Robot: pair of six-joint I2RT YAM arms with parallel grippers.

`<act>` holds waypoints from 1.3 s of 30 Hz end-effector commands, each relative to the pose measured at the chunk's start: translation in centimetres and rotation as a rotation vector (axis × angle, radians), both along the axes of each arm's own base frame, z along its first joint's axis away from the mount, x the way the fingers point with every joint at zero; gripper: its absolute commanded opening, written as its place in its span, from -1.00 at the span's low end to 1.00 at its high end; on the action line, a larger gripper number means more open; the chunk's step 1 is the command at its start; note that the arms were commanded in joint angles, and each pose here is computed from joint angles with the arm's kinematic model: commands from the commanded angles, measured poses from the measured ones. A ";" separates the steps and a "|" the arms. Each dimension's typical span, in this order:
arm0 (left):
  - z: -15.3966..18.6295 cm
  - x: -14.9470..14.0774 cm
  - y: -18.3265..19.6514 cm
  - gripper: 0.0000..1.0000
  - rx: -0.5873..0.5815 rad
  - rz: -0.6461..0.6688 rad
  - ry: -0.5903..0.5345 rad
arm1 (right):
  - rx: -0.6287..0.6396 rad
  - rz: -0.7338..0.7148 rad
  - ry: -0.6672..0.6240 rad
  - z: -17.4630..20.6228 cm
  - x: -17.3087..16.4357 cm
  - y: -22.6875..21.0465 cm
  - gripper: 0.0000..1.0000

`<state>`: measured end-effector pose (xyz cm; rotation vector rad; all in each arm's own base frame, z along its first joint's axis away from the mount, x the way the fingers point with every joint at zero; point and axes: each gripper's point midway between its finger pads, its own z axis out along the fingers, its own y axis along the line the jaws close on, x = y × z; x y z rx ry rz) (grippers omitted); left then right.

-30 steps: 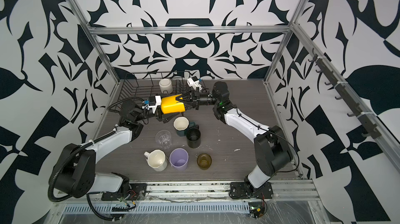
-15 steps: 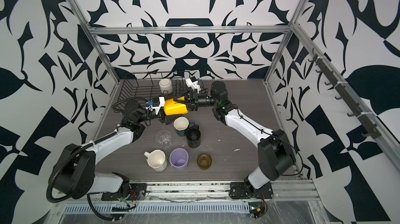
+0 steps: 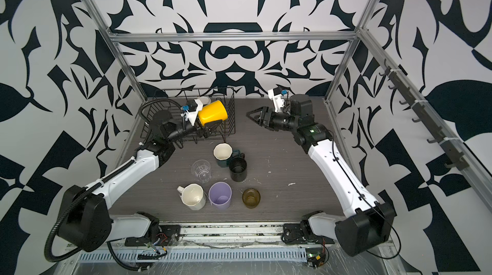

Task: Load cups into a dish rack
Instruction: Place the cup upside down at the dish rack.

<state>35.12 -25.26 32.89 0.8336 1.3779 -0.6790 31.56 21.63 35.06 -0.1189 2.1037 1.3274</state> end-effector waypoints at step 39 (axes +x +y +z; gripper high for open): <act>-7.5 14.6 11.9 -1.00 0.403 0.407 0.663 | -0.251 -0.104 -0.095 -4.0 -1.3 -4.6 0.67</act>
